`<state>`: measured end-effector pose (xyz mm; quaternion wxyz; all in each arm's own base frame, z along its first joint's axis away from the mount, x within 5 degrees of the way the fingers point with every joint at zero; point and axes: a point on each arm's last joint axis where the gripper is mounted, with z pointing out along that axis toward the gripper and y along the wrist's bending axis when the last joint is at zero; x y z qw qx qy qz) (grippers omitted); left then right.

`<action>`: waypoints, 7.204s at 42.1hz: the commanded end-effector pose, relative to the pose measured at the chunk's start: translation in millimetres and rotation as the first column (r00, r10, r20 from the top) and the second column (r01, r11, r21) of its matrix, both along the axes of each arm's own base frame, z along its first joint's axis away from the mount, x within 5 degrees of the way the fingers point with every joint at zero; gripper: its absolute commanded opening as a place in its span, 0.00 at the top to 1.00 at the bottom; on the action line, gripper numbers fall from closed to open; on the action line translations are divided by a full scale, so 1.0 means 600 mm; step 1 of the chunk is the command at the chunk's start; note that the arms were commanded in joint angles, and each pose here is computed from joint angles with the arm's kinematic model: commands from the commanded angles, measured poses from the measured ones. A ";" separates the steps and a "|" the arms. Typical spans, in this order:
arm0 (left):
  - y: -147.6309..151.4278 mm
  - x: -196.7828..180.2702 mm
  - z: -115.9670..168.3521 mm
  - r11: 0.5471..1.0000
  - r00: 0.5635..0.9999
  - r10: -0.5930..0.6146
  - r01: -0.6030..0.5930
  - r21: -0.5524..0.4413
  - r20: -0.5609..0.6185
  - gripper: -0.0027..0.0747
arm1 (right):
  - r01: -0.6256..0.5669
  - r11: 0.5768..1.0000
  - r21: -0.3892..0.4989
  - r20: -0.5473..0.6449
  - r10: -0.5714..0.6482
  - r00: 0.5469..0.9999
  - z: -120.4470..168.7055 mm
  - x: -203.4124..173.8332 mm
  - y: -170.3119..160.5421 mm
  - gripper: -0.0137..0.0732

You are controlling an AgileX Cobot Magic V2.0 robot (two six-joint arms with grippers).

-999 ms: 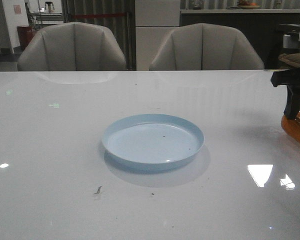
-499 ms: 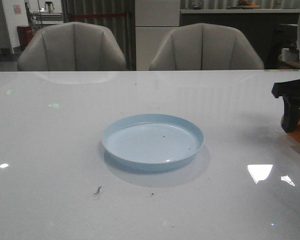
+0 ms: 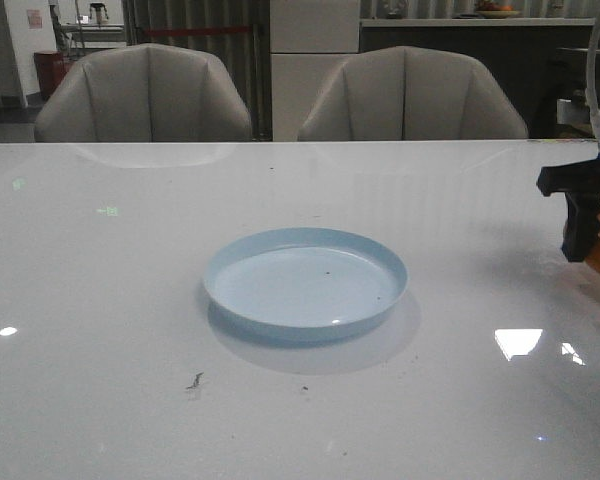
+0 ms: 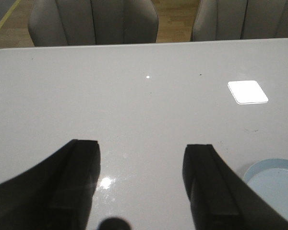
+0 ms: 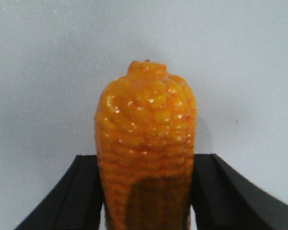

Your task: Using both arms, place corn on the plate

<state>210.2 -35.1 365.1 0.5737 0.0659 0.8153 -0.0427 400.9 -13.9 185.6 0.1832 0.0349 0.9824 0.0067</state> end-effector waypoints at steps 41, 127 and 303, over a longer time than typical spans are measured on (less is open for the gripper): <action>0.000 0.000 0.043 0.999 0.982 0.000 0.008 -0.040 0.187 0.39 | -0.596 0.802 -0.039 0.156 0.594 0.789 0.070 -0.007 0.405 0.28; -0.001 0.001 0.040 0.999 0.985 0.000 0.006 -0.037 0.171 0.78 | -0.179 0.982 -0.063 0.632 0.178 0.755 0.349 -0.364 0.061 0.13; 0.055 -0.256 -0.286 0.994 0.932 0.106 -0.106 -0.020 0.347 0.84 | -0.040 0.997 -0.061 0.990 0.066 0.125 0.138 -0.605 0.027 0.78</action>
